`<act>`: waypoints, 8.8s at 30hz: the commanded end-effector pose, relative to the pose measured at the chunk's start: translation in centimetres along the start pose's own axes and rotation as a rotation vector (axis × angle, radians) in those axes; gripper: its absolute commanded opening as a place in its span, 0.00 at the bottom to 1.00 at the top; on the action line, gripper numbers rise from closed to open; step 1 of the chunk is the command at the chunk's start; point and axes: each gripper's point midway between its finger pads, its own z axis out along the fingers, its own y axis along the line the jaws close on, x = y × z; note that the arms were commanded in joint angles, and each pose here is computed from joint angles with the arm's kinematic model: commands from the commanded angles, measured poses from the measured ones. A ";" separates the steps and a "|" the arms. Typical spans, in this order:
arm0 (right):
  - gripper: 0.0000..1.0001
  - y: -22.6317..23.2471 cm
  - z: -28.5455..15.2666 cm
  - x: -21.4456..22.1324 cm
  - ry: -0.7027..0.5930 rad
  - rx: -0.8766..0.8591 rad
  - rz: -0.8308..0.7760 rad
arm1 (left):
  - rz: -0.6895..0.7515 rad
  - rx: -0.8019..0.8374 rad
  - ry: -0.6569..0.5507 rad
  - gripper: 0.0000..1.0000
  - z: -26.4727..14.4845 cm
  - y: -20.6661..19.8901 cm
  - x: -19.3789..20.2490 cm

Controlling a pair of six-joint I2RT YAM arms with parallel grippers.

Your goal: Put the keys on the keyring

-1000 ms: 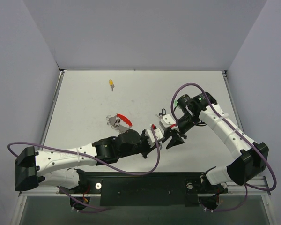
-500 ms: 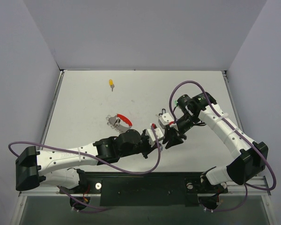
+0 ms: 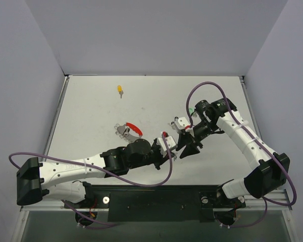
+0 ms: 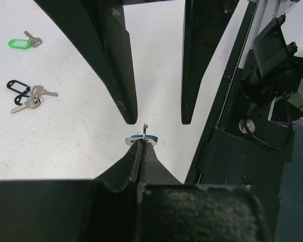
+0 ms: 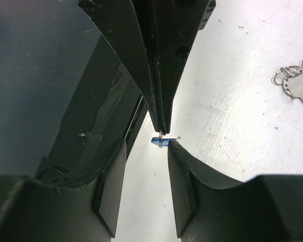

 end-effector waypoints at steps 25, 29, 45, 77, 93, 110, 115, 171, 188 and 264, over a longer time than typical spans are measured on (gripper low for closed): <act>0.10 1.7 1.5 0.2 0.013 -0.093 0.064 | -0.019 0.019 -0.105 0.00 -0.4 -0.3 -3.1; 0.04 1.7 1.5 0.3 0.021 -0.089 0.059 | -0.021 0.017 -0.103 0.00 -0.3 -0.3 -3.1; 0.00 4.6 -0.1 -2.7 -0.120 -0.095 -0.084 | -0.003 0.085 -0.564 0.42 -7.2 -0.4 -3.2; 0.00 4.6 0.4 -2.7 -0.160 -0.106 -0.082 | 0.114 -0.009 -0.571 0.30 -2.6 -0.5 -5.3; 0.00 4.4 0.5 -2.7 -0.169 -0.110 -0.075 | 0.106 0.012 -0.587 0.23 -2.1 -1.1 -5.4; 0.09 4.5 0.4 -2.1 -0.138 -0.113 -0.056 | 0.058 -0.019 -0.464 0.00 -2.1 -0.4 -4.4; 0.30 4.5 0.0 -1.6 -0.079 -0.099 -0.037 | 0.011 -0.022 -0.314 0.00 -2.5 0.0 -3.9; 0.12 1.7 2.4 -0.1 -0.030 -0.122 0.103 | -0.110 0.119 -0.023 0.00 -0.5 -0.8 -2.3; 0.00 1.7 1.8 -0.9 -0.063 -0.093 0.115 | -0.173 0.085 -0.164 0.33 -2.2 0.4 -2.2; 0.00 3.7 1.4 -1.9 -0.209 -0.110 -0.065 | -0.019 0.057 -0.481 0.20 -1.6 -0.4 -2.6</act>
